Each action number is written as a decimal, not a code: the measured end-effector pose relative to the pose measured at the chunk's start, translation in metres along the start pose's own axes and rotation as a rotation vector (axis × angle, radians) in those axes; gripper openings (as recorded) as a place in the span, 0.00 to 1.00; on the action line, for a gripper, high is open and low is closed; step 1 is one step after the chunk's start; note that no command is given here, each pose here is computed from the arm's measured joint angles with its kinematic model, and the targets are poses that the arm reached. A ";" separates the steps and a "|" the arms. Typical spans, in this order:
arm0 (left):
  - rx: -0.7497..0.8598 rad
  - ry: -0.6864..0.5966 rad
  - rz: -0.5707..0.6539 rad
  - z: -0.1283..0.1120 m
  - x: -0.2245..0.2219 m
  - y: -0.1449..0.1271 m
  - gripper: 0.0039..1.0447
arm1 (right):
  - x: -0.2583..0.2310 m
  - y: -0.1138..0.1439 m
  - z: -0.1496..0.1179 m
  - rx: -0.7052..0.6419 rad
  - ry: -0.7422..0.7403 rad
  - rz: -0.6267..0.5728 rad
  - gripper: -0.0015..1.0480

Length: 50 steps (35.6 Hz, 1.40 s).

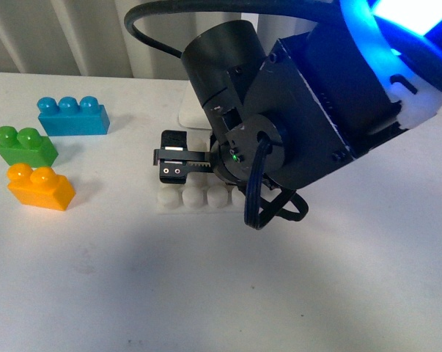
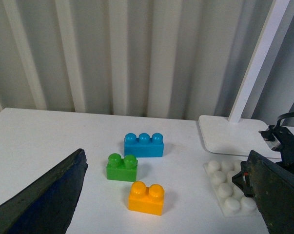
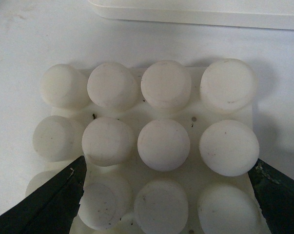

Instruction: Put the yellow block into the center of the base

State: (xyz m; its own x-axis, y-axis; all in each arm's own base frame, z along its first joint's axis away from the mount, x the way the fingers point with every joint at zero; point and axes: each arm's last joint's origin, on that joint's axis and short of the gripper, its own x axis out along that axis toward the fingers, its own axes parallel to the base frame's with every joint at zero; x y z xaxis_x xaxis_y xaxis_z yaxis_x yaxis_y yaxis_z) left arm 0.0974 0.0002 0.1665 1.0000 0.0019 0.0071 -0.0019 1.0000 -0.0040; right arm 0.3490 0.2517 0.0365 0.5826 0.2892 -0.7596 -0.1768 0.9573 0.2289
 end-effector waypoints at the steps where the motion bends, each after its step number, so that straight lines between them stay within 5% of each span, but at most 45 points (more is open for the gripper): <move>1: 0.000 0.000 0.000 0.000 0.000 0.000 0.94 | 0.001 0.002 0.001 -0.002 0.001 0.002 0.91; 20: 0.000 0.000 0.000 0.000 0.000 0.000 0.94 | 0.012 0.035 0.017 0.005 0.047 0.143 0.91; 35: 0.000 0.000 0.000 0.000 0.000 0.000 0.94 | 0.011 0.037 0.020 0.057 0.037 0.164 0.91; 43: 0.000 0.000 0.000 0.000 0.000 0.000 0.94 | -0.009 0.008 0.017 0.130 -0.009 0.143 0.91; 50: 0.000 0.000 0.000 0.000 0.000 0.000 0.94 | -0.066 -0.058 0.043 0.259 -0.170 0.132 0.91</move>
State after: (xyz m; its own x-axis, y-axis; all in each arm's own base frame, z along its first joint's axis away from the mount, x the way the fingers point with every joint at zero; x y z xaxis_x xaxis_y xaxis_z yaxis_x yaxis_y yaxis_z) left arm 0.0974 0.0002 0.1665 1.0000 0.0019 0.0071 -0.0019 1.0000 -0.0040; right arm 0.3551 0.1771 0.0999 0.6961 0.3862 -0.6053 -0.0652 0.8735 0.4824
